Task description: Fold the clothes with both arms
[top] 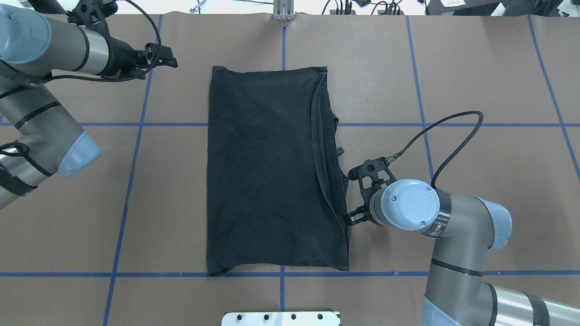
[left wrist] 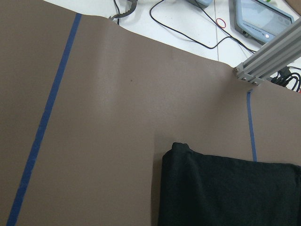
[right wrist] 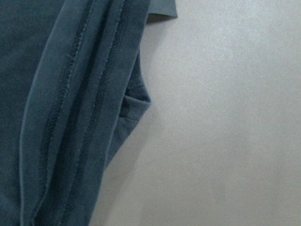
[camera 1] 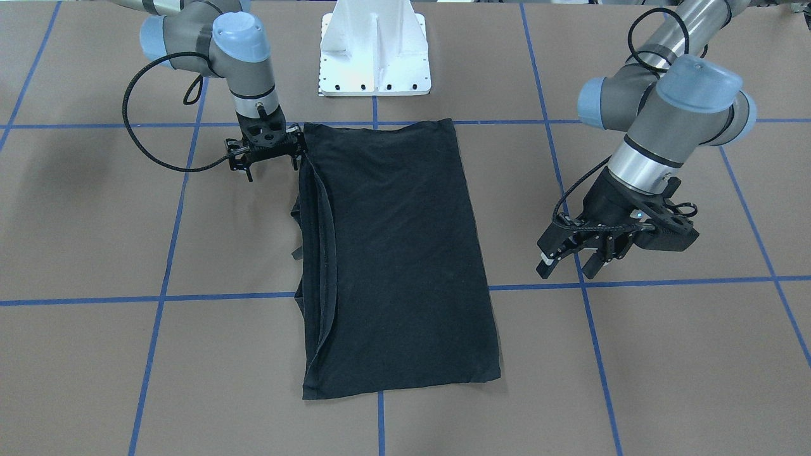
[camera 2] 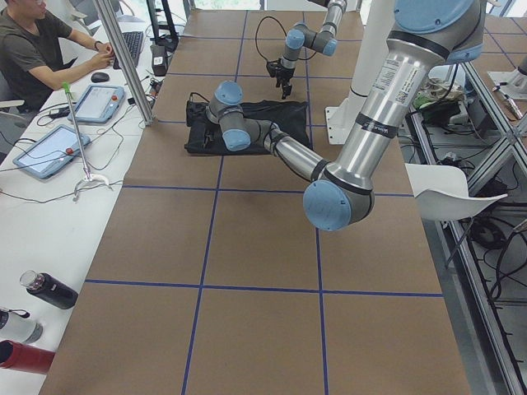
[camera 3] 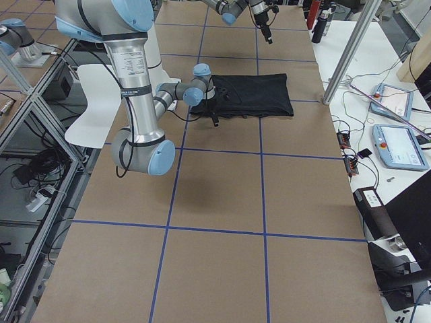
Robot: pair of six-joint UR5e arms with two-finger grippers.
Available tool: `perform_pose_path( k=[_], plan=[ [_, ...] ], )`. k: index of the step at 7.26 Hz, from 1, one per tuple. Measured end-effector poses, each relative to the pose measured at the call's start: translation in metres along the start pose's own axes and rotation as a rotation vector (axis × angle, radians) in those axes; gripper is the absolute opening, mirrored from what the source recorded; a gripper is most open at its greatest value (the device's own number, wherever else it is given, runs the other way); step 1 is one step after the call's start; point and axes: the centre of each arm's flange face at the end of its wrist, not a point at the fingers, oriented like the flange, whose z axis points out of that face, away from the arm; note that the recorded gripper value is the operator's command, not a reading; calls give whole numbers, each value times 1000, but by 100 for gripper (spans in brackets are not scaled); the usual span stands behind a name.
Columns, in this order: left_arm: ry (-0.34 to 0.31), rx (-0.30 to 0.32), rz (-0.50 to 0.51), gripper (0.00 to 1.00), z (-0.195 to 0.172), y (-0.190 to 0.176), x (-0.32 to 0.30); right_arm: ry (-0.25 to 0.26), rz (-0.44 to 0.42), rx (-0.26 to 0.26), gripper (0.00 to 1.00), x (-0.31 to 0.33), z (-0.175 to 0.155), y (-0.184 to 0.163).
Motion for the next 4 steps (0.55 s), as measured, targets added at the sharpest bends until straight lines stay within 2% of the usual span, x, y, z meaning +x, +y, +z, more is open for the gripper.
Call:
perform_pose_path(
  k=[4],
  plan=[
    [-1,-2,2,100,1,1,0,-80,31,55,100,-16,-42,-47]
  ],
)
